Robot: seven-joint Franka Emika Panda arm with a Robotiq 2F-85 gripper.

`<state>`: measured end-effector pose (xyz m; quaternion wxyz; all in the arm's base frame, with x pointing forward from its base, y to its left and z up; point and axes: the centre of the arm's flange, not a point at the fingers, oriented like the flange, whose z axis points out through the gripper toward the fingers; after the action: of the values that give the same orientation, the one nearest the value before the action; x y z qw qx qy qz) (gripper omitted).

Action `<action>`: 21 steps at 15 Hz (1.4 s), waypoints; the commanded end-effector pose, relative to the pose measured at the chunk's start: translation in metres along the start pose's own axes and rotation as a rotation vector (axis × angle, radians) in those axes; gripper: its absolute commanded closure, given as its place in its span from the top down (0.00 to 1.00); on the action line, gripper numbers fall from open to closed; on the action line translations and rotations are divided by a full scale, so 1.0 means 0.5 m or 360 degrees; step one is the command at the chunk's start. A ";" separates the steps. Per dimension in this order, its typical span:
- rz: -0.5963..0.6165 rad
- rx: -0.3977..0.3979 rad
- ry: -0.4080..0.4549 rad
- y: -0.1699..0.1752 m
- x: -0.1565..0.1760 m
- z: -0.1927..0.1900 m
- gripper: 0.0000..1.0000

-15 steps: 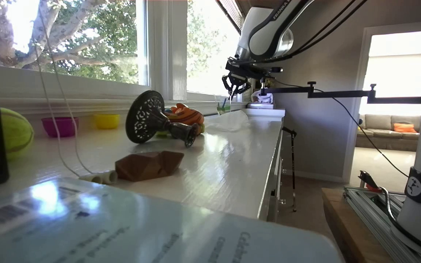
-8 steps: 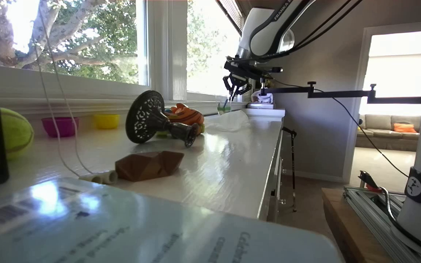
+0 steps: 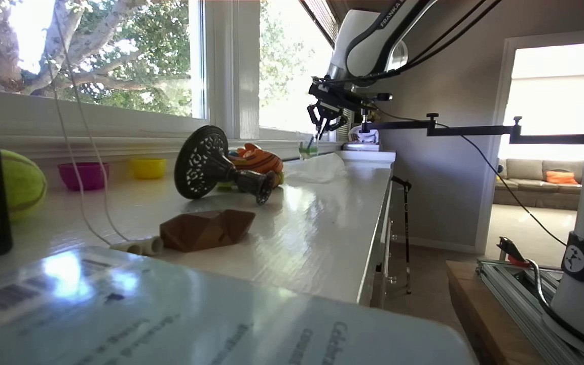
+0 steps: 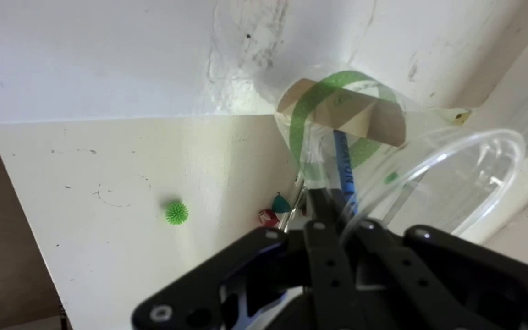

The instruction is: Move the clear cup to the right.

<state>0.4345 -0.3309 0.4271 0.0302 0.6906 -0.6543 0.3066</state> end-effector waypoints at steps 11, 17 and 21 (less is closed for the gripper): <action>-0.0203 0.0036 0.0084 -0.015 -0.040 -0.063 0.87; -0.0690 0.0174 -0.0057 -0.092 -0.138 -0.187 1.00; -0.0910 0.0290 -0.0344 -0.136 -0.240 -0.255 1.00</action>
<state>0.4651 -0.1876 0.4734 0.0222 0.8434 -0.4456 0.2995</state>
